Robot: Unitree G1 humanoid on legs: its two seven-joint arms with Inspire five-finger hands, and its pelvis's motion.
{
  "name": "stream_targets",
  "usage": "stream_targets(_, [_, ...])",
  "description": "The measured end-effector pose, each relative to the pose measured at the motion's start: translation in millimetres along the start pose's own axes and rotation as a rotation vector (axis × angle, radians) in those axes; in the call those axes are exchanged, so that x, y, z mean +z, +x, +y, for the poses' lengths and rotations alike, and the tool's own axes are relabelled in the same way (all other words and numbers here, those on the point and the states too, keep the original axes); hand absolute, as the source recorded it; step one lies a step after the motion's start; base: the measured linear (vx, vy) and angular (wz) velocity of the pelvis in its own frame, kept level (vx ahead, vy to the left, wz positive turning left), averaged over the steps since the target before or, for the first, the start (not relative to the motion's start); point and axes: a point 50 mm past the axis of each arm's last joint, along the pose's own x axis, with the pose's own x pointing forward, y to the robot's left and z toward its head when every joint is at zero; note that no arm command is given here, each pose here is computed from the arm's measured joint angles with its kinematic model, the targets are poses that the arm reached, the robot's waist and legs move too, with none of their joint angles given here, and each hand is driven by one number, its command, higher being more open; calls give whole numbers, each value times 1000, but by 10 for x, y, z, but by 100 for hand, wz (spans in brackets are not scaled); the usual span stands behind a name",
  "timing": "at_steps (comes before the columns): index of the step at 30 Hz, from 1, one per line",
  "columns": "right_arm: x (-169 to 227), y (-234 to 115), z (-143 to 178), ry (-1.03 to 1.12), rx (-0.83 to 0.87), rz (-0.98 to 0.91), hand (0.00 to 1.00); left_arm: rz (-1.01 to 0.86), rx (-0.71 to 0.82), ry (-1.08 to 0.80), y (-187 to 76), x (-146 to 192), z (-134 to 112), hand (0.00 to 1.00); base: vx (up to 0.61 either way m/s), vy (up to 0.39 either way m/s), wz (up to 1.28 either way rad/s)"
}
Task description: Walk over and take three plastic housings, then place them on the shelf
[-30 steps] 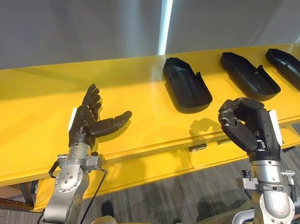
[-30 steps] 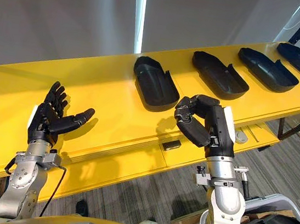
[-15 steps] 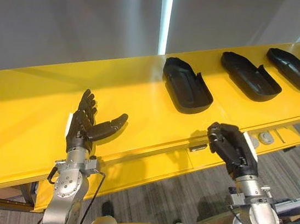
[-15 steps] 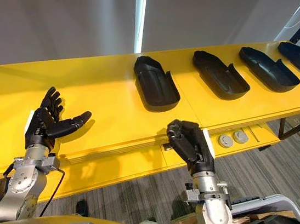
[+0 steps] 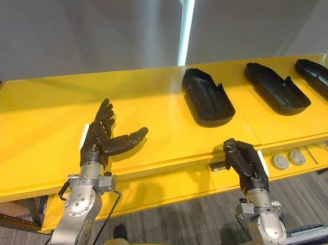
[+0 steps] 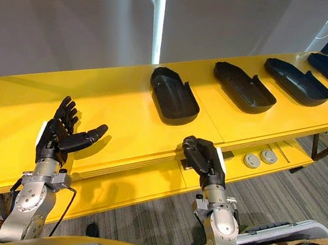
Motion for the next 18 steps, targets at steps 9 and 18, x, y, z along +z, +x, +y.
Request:
stream_targets(9, [149, 220, -25, -68, 7, -81, 0, 2, -31, 14, 13, -4, 6, 100, -5, -10, 10])
stream_targets(18, [-32, 356, -54, -57, -4, 15, 0, 15, -20, 23, 28, -40, 53, 100, -6, -5, 2])
